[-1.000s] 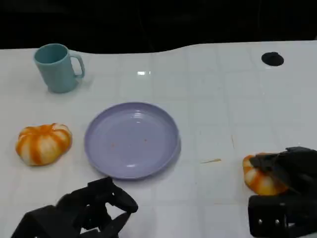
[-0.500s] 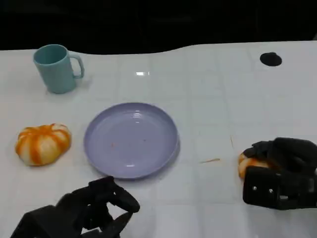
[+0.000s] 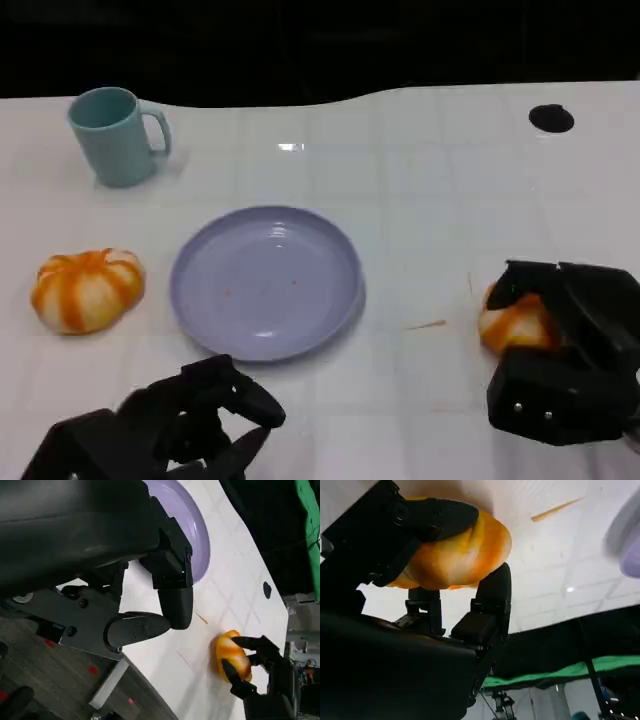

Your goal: Grasp the bread from the table and place it into the plate.

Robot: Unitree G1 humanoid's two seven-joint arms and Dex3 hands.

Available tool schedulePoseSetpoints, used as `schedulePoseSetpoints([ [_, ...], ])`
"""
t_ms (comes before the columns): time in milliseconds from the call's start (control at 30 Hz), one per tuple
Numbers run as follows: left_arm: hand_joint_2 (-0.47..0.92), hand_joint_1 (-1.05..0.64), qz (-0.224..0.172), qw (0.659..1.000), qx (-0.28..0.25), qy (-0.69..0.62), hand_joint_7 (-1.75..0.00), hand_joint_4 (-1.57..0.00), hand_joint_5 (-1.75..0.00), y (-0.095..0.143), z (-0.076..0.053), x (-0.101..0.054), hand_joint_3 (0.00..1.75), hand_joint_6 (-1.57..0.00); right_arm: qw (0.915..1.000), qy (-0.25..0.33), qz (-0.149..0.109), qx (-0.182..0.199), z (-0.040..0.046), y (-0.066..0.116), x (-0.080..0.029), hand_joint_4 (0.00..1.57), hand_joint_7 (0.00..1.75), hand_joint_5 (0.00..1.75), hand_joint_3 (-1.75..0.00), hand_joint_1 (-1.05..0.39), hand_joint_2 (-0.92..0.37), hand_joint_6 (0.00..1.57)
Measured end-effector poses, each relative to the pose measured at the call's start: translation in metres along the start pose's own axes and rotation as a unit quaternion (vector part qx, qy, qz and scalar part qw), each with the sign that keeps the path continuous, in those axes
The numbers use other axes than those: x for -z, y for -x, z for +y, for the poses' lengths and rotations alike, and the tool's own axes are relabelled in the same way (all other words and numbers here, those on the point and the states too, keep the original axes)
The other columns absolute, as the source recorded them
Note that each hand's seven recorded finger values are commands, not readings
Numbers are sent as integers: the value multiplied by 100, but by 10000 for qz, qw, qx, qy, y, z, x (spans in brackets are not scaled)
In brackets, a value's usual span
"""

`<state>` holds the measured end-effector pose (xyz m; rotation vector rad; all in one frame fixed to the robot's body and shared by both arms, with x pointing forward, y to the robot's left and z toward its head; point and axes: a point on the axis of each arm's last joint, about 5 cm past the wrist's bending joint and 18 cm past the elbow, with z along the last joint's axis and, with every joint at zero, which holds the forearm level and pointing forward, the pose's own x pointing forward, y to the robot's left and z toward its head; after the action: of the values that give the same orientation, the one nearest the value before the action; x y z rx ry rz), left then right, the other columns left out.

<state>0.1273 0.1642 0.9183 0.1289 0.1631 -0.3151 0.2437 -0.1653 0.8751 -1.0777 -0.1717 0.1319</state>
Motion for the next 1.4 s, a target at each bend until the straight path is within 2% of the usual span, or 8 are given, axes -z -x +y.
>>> schedulePoseSetpoints([
  [67,84,-27,-8,10000,2,28,-129,-65,-175,-1,-2,0,58,-64,10000,-22,-39,46,-2,-8,-10,90,172,175,-118,-13,-36,71],
  [267,83,-26,-16,10000,1,52,-129,-66,-175,-3,-8,0,61,-64,9992,-320,-148,209,22,-20,-70,91,175,175,-124,-9,-34,70],
  [433,83,-26,-11,10000,-2,31,-129,-66,-175,-3,-10,0,62,-63,9970,-524,-408,393,-9,-35,-133,95,175,175,-129,-9,-32,72],
  [667,82,-26,-10,10000,12,16,-129,-64,-175,-6,-17,0,63,-64,9867,-1021,-1025,740,-76,-75,-357,98,167,175,-145,-9,-24,78],
  [800,82,-26,-7,10000,23,-7,-129,-63,-175,-12,-25,3,63,-64,9816,-1277,-1210,746,-61,-101,-484,97,172,175,-142,-10,-24,75],
  [967,81,-25,-26,10000,38,-5,-129,-62,-175,-17,-36,1,64,-63,9735,-1517,-1543,748,-68,-211,-716,98,175,175,-142,-9,-27,75],
  [1133,81,-25,-44,10000,34,10,-129,-61,-175,-16,-41,2,66,-63,9685,-1685,-1748,551,-9,-309,-909,99,175,175,-143,-8,-26,76],
  [1400,80,-25,-51,10000,25,-45,-129,-61,-175,-11,-47,3,67,-62,9652,-1849,-1846,101,172,-441,-1148,99,175,175,-142,-11,-25,75],
])
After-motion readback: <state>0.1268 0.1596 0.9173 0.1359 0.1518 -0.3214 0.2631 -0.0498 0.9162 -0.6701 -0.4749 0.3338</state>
